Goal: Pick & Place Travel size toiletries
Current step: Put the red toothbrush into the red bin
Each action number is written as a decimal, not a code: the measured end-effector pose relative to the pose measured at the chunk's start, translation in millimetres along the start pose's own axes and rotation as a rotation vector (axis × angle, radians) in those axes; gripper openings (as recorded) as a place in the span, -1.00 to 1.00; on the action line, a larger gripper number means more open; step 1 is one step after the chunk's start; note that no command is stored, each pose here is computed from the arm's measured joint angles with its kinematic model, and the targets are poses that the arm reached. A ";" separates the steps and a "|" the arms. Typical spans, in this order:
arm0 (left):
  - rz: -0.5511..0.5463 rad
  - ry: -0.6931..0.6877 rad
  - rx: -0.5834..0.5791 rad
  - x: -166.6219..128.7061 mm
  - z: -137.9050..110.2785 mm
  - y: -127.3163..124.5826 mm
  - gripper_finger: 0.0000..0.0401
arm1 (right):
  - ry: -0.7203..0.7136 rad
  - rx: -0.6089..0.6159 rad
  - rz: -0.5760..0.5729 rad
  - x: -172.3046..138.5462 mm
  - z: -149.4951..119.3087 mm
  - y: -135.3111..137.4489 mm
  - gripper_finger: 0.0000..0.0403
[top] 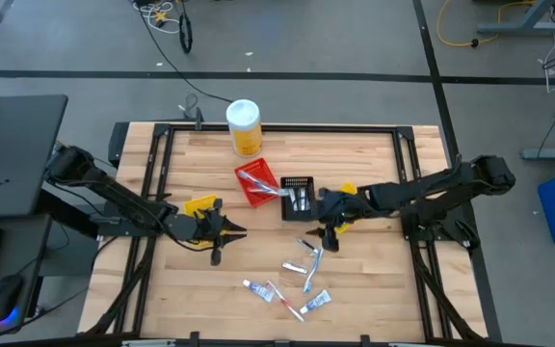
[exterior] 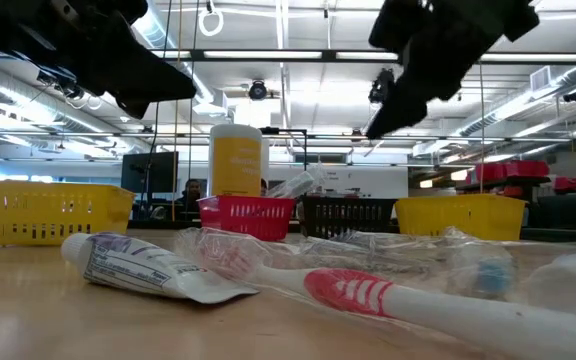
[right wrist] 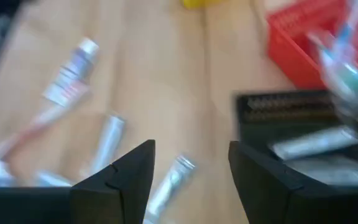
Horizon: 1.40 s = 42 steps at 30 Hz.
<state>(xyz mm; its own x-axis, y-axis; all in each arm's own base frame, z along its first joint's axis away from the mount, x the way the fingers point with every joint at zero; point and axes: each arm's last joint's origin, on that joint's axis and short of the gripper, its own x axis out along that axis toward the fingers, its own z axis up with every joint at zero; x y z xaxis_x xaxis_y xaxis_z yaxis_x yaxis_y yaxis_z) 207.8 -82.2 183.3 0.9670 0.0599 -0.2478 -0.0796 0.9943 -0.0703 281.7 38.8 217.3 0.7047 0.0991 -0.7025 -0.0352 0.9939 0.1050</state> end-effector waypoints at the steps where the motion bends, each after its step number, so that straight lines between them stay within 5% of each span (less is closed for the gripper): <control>1: -0.019 0.001 -0.009 0.0 0.2 -0.6 -0.65 | -0.022 -0.001 0.018 -0.1 1.4 6.2 0.05; 17: -0.229 -0.080 -0.077 -1.5 11.8 -8.2 -0.65 | 0.017 -0.097 0.236 35.0 -28.8 97.0 0.02; 26: -0.272 -0.137 -0.093 2.3 12.5 -16.4 -0.65 | 0.099 -0.117 0.246 50.7 -48.2 112.1 -0.07; 42: -0.362 -0.161 -0.052 11.7 31.5 -39.3 -0.65 | 0.041 -0.234 0.168 50.4 -48.0 115.2 -0.10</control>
<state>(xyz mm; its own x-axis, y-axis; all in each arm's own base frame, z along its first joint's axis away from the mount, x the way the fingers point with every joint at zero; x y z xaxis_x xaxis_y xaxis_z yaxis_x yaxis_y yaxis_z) 229.8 -117.9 213.6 0.9600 -0.2765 -0.0434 0.2652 0.9481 -0.1754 279.1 160.7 160.2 0.6464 0.2603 -0.7172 -0.3150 0.9472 0.0599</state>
